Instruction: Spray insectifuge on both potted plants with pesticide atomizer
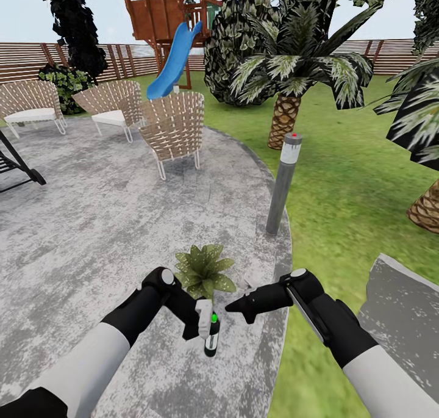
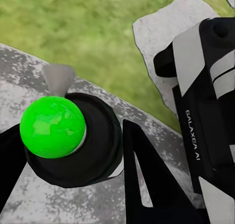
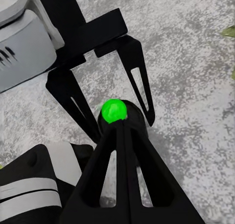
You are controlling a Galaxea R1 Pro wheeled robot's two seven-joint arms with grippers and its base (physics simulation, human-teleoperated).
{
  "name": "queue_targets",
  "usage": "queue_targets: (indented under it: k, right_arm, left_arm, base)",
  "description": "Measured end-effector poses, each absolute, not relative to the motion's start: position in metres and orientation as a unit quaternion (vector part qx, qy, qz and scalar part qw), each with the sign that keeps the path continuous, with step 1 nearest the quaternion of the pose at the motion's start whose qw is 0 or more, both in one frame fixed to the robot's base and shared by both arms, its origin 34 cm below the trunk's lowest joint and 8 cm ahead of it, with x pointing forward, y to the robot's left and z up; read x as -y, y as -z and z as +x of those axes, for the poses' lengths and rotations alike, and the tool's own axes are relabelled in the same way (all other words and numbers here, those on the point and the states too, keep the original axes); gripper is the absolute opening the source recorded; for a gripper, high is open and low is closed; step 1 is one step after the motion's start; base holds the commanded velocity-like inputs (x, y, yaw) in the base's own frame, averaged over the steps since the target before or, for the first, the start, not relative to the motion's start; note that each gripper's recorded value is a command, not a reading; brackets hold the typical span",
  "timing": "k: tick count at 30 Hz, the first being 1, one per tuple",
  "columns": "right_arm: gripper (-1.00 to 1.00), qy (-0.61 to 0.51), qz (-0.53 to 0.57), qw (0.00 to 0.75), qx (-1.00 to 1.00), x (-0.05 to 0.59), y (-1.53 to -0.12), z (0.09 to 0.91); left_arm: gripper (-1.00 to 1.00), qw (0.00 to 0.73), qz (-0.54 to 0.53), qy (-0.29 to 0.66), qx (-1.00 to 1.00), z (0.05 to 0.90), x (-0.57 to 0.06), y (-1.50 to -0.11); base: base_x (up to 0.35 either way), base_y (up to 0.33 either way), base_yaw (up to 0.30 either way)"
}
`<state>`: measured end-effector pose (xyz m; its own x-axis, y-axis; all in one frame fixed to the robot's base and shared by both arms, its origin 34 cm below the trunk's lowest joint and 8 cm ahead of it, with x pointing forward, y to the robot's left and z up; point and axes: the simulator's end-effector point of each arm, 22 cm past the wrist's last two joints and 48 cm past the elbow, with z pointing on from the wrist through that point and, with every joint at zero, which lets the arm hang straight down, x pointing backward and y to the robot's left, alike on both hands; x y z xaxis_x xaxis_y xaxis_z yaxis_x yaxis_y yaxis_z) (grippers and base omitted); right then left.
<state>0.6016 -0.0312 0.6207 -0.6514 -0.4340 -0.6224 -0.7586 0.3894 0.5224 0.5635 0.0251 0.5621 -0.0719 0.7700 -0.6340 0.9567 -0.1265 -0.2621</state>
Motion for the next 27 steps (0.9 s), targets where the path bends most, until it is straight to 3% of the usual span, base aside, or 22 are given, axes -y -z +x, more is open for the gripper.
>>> queue_targets:
  k: [27]
  right_arm:
    - [-1.0,-0.412,-0.368,0.197,-0.81,0.031,-0.621,0.601]
  left_arm:
    - [-1.0,0.145,0.672,0.352,-0.636,0.561,-0.006,-0.57]
  base:
    - [0.0,0.0,0.0]
